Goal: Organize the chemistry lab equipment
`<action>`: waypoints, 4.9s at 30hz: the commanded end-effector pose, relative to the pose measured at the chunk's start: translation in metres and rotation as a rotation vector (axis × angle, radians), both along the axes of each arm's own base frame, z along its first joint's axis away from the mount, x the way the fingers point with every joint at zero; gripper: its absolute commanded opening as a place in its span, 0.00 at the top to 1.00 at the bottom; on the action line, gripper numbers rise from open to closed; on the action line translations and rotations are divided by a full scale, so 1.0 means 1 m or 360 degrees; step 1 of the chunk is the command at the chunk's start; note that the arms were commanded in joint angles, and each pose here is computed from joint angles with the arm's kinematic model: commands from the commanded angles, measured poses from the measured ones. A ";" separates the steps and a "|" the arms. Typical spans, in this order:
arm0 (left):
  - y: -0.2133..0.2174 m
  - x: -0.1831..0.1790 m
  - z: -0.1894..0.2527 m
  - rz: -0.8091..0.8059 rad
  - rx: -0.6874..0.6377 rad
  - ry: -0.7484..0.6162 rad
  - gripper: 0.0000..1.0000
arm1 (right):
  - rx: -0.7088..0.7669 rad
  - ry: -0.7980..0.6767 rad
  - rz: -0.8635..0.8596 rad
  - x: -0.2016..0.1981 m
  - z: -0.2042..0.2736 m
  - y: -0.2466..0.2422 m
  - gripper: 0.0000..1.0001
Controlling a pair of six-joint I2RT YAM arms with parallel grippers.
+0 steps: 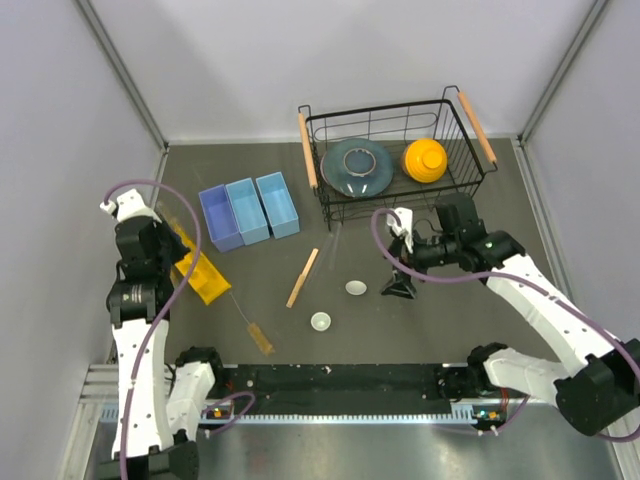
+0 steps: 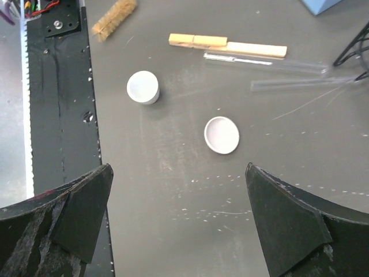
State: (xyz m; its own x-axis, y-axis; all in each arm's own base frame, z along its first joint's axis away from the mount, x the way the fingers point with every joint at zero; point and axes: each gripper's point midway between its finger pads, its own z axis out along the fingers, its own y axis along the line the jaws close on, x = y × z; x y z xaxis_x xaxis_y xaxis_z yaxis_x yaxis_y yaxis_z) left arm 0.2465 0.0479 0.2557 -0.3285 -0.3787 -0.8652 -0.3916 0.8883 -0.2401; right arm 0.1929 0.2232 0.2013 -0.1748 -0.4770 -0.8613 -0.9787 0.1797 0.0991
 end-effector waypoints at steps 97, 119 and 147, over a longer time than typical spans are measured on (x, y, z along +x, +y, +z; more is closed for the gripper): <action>-0.170 -0.017 -0.003 -0.1151 -0.0568 -0.0210 0.16 | 0.0132 -0.0070 -0.0142 0.027 -0.022 -0.039 0.01; -0.308 0.035 -0.145 -0.1351 -0.0086 0.0514 0.42 | 0.0085 -0.0001 -0.0283 0.046 -0.041 -0.059 0.01; -0.300 0.049 -0.194 -0.1245 0.0240 0.0781 0.52 | 0.0059 0.0021 -0.0289 0.049 -0.047 -0.061 0.01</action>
